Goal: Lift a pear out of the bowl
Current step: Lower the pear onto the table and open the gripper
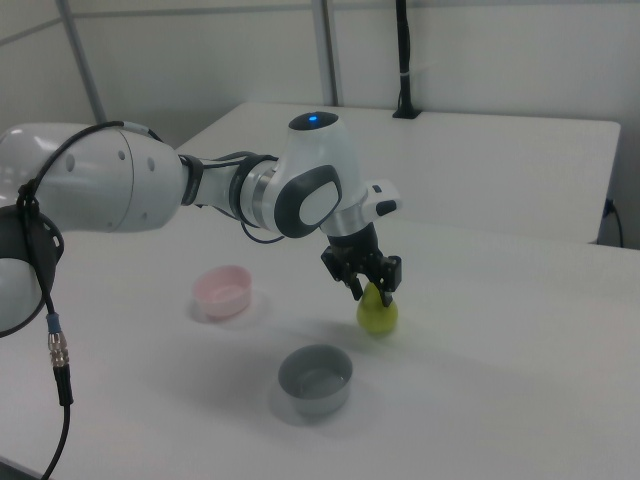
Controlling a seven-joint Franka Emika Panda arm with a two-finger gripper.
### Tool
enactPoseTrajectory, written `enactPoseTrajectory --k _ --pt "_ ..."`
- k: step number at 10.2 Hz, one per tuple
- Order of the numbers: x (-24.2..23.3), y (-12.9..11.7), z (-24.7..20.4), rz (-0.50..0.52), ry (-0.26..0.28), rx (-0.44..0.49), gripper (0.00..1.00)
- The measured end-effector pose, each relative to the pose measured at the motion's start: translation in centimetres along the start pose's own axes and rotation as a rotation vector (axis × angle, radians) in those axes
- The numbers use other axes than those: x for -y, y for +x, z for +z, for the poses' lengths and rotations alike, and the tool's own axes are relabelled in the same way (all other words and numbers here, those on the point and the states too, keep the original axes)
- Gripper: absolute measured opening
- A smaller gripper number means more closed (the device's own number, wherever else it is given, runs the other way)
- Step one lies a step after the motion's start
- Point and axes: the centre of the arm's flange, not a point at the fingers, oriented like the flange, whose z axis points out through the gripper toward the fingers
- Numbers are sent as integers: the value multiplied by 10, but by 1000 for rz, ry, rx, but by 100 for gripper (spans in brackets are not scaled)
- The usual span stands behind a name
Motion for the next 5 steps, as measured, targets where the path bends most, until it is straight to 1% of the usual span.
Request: enactPoseTrajectory --k 1,2,4,5 --pt "0 0 0 0 0 0 60" --pt "0 0 0 0 0 0 75" --pt "-2 1 -2 2 -3 -4 81" --pt "-4 3 -10 4 -7 -17 96"
